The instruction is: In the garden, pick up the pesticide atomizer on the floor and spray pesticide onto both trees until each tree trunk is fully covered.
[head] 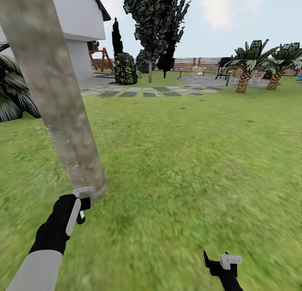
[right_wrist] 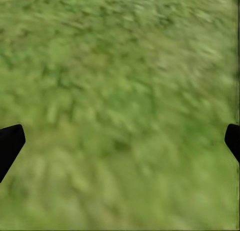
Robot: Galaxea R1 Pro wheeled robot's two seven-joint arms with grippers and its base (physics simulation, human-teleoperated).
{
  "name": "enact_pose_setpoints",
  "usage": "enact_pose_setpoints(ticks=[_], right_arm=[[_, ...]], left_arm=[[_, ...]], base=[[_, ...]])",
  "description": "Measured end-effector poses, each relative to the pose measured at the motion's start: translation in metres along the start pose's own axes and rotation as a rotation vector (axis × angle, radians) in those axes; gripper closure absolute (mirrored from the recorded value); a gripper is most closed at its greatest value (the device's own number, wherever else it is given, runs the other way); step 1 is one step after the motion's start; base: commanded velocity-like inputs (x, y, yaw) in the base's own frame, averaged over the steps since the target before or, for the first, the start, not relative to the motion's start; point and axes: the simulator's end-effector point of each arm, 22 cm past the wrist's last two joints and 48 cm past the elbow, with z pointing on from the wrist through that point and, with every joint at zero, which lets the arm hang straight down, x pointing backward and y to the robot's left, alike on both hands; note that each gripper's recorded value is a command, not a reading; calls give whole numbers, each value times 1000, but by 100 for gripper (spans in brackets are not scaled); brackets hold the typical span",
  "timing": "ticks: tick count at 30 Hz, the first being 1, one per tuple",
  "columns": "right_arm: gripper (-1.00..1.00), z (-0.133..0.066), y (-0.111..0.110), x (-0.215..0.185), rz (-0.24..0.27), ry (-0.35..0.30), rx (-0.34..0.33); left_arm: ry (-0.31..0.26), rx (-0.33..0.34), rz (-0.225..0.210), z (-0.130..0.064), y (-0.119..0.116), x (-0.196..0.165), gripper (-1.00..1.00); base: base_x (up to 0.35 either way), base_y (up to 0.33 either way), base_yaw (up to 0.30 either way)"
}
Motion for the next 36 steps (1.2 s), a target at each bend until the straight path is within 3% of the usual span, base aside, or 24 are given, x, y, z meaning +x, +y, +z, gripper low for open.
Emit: enact_pose_setpoints(ticks=[6, 29, 36], right_arm=[[-100, 0, 0, 0, 0, 0, 0], [-100, 0, 1, 0, 1, 0, -1], [-100, -2, -4, 2, -3, 4, 4]], left_arm=[[0, 0, 0, 0, 0, 0, 100], [0, 0, 0, 0, 0, 0, 100], [0, 0, 0, 0, 0, 0, 100]], base=[[93, -273, 5], [93, -273, 271], [93, -273, 42]])
